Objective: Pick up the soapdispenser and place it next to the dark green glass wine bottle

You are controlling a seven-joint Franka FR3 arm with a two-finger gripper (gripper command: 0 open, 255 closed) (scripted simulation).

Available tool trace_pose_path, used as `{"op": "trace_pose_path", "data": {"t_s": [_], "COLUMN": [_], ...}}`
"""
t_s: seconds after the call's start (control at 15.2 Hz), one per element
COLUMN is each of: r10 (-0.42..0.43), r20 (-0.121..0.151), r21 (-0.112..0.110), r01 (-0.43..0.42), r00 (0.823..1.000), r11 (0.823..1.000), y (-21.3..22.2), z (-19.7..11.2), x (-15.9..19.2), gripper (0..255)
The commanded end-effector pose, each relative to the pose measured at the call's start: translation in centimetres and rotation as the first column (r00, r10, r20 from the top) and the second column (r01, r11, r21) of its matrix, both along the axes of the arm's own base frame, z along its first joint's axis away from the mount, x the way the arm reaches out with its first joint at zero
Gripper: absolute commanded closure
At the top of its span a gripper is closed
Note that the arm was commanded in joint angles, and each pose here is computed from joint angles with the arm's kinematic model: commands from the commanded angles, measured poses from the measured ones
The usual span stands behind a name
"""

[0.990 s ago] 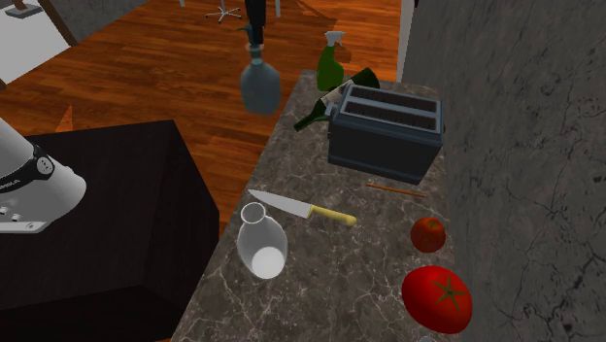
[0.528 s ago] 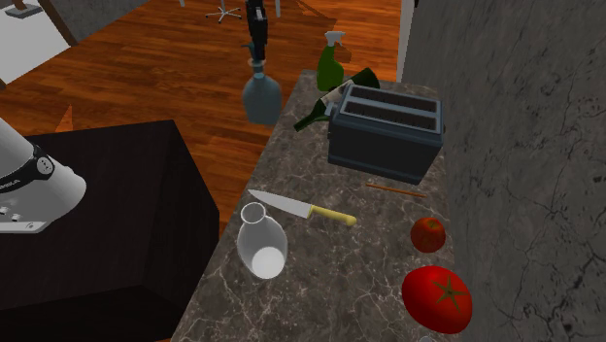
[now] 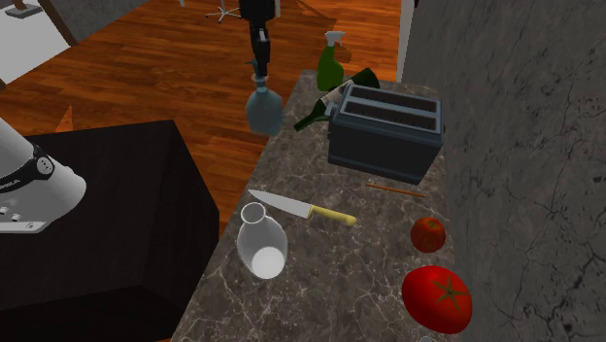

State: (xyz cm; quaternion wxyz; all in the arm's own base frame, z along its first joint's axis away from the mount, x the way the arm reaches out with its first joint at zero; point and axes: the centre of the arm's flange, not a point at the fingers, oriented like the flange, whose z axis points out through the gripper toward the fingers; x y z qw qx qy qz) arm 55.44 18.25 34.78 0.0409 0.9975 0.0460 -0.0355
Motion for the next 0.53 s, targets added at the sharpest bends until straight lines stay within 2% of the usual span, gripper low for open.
{"op": "trace_pose_path", "data": {"t_s": [0.0,0.46], "r10": [0.0,0.0], "r20": [0.001,0.001], "r21": [0.0,0.0], "r01": [0.0,0.0], "r00": [1.0,1.0], "r11": [1.0,1.0], "y": [0.0,0.0], "z": [-1.0,-4.7], "x": [-0.1,-0.1], "gripper": [255,255]}}
